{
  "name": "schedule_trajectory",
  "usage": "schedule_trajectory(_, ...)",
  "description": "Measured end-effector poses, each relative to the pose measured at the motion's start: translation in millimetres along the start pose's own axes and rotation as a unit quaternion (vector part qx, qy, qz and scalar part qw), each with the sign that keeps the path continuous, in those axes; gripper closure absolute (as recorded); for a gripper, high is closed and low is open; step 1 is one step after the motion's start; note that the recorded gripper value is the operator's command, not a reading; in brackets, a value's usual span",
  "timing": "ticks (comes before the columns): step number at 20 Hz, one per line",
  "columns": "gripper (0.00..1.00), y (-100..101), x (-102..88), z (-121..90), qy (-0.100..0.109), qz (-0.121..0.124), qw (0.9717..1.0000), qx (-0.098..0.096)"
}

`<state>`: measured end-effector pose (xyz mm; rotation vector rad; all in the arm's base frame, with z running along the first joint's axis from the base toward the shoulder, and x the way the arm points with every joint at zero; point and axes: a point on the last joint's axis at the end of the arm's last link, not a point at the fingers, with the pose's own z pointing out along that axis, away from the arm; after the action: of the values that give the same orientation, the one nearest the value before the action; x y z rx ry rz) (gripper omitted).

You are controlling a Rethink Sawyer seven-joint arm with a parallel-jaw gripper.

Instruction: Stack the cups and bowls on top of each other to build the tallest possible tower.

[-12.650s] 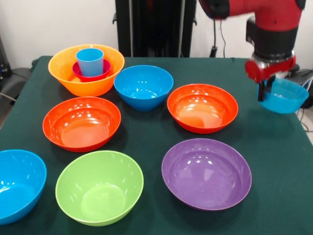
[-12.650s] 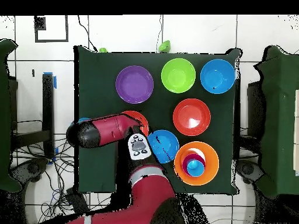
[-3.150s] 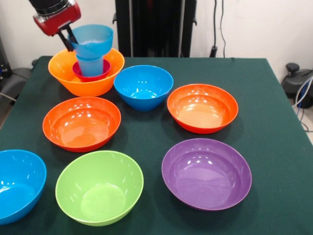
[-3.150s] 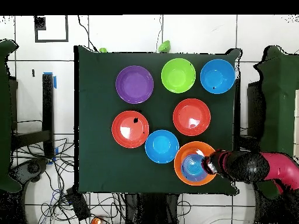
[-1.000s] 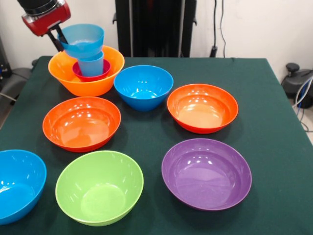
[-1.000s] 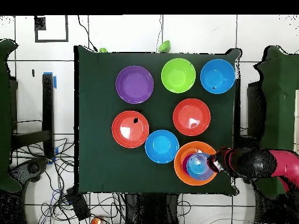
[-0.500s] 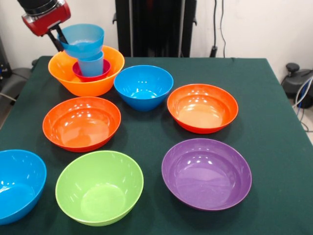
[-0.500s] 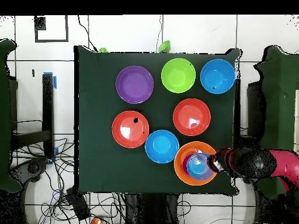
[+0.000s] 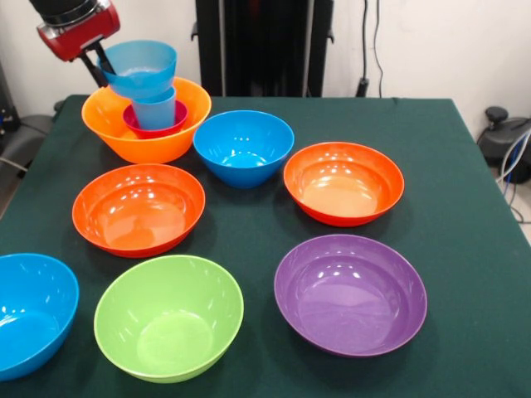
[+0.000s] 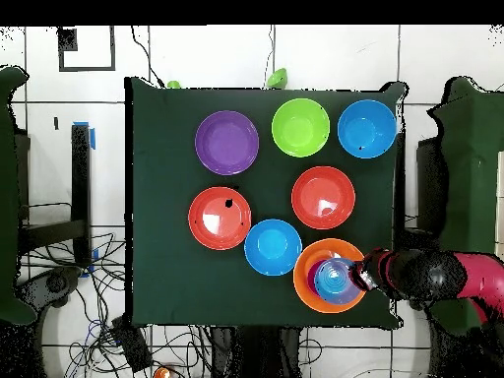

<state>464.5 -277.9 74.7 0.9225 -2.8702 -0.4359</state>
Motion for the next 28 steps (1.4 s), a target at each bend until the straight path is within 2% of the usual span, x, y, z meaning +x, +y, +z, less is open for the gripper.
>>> schedule_trajectory(7,1.00,2,0.2,1,0.001,-0.001,1.0000,-0.001)
schedule_trajectory(20,1.00,26,2.6,11,0.010,-0.017,0.9996,-0.020)
schedule_trajectory(28,1.00,33,3.3,14,0.012,-0.022,0.9994,-0.025)
